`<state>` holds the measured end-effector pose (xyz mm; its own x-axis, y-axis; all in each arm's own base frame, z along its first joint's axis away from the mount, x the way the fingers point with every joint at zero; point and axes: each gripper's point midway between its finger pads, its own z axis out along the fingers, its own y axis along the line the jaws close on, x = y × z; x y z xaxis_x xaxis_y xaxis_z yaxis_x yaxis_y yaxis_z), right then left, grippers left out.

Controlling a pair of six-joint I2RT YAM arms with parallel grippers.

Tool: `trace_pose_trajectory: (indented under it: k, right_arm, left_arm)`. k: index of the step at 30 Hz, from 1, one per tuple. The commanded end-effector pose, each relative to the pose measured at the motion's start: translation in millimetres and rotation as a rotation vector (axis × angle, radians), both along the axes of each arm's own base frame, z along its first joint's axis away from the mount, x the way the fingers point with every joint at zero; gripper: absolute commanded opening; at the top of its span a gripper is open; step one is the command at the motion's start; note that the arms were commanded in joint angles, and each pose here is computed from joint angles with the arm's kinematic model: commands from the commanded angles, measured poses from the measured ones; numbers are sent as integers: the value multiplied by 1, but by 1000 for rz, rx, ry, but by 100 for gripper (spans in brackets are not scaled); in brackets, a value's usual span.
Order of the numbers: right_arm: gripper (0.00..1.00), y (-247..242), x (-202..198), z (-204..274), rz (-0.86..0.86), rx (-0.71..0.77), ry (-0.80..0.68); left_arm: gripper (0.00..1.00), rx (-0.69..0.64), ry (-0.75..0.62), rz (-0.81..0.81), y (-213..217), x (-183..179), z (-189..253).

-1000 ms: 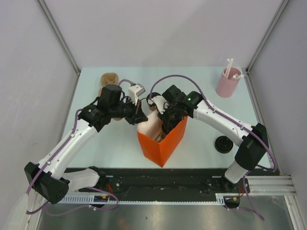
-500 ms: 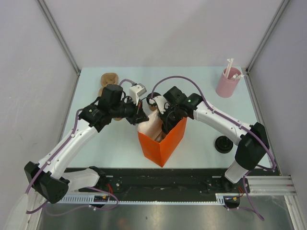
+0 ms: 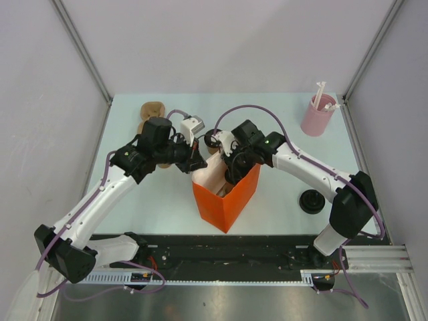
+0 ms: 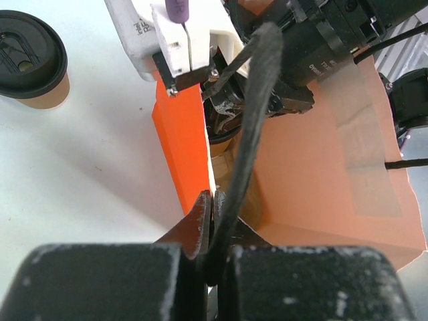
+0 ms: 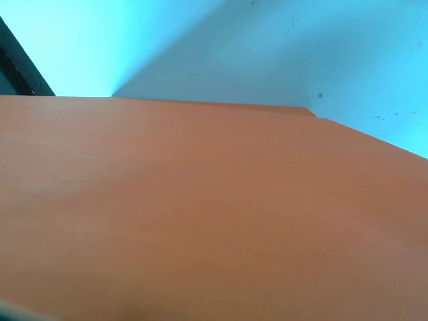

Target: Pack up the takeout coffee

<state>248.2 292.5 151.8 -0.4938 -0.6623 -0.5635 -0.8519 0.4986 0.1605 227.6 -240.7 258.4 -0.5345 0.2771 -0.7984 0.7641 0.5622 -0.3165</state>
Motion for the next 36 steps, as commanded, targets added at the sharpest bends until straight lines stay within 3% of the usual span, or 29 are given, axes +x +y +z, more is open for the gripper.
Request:
trace_pose_trajectory:
  k: [1, 17, 18, 22, 25, 28, 36]
  right_arm:
    - [0, -10, -10, -26, 16, -48, 50]
    - [0, -15, -9, -29, 5, -39, 37]
    - [2, -16, -9, -29, 0, -44, 33]
    - [27, -18, -8, -17, -7, -24, 2]
    - [39, -16, -8, -8, -12, 2, -16]
    - [46, -14, -6, 4, -27, 31, -48]
    - [55, -8, -4, 38, -50, 119, -130]
  left_arm:
    - [1, -2, -68, -18, -4, 7, 14]
    - [0, 4, -81, -13, -2, 8, 16]
    - [0, 4, -81, -13, -3, 9, 15]
    - [0, 2, -84, -13, -3, 9, 17]
    - [0, 2, -79, -17, -3, 8, 16]
    - [1, 3, -79, -17, -3, 8, 16]
    - [0, 12, -78, -11, -1, 8, 13]
